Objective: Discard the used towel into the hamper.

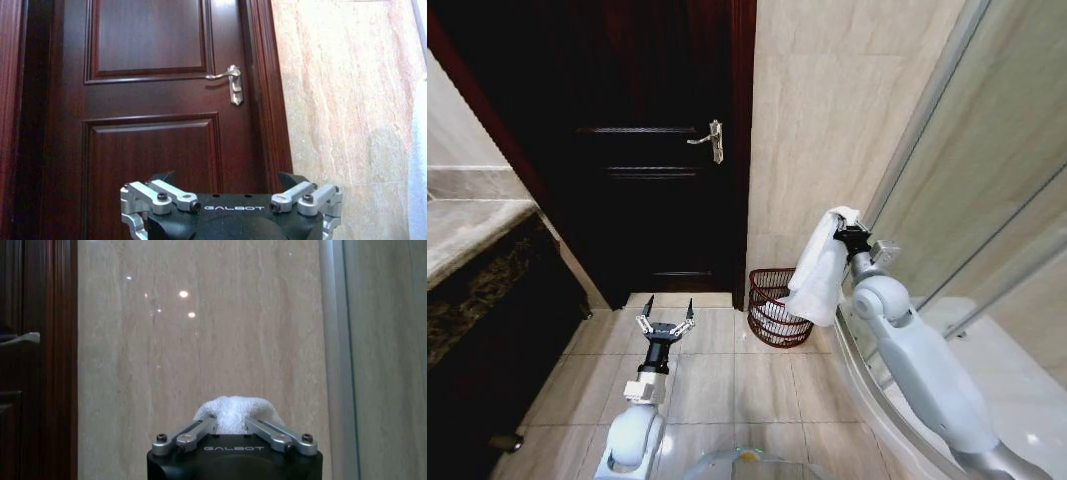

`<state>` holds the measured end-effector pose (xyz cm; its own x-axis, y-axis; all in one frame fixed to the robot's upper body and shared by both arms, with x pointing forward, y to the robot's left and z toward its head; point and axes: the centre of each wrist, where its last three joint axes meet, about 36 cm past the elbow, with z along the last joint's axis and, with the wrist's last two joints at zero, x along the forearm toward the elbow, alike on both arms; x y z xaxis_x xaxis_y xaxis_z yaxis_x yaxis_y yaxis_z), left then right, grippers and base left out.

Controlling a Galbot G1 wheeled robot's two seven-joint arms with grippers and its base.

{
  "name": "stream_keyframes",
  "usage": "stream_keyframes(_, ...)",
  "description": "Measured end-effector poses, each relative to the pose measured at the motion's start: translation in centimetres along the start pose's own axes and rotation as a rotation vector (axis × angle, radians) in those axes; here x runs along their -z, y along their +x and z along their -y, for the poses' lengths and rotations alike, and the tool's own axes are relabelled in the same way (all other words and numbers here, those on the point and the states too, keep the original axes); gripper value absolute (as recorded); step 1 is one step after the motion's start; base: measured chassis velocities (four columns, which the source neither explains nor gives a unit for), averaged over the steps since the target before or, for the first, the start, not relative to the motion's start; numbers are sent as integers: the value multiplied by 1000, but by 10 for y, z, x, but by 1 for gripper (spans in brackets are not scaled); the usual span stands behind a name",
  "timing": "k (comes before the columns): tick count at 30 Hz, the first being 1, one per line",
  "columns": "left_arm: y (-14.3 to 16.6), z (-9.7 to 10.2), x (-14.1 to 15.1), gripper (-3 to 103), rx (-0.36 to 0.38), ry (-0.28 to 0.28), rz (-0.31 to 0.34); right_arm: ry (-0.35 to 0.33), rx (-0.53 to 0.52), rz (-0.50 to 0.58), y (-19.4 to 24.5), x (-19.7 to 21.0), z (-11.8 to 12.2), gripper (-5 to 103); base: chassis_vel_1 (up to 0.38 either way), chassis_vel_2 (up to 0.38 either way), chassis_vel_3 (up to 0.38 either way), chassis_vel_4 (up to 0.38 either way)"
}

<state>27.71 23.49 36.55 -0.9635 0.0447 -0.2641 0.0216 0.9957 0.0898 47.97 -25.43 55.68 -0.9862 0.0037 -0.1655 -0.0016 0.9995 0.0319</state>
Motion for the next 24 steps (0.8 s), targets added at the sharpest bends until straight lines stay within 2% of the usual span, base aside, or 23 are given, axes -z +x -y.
stream_keyframes(24,2,2,0,100,-2,-2,-2,13,15,2,10,-5,-7,2,-11,8,9,-9)
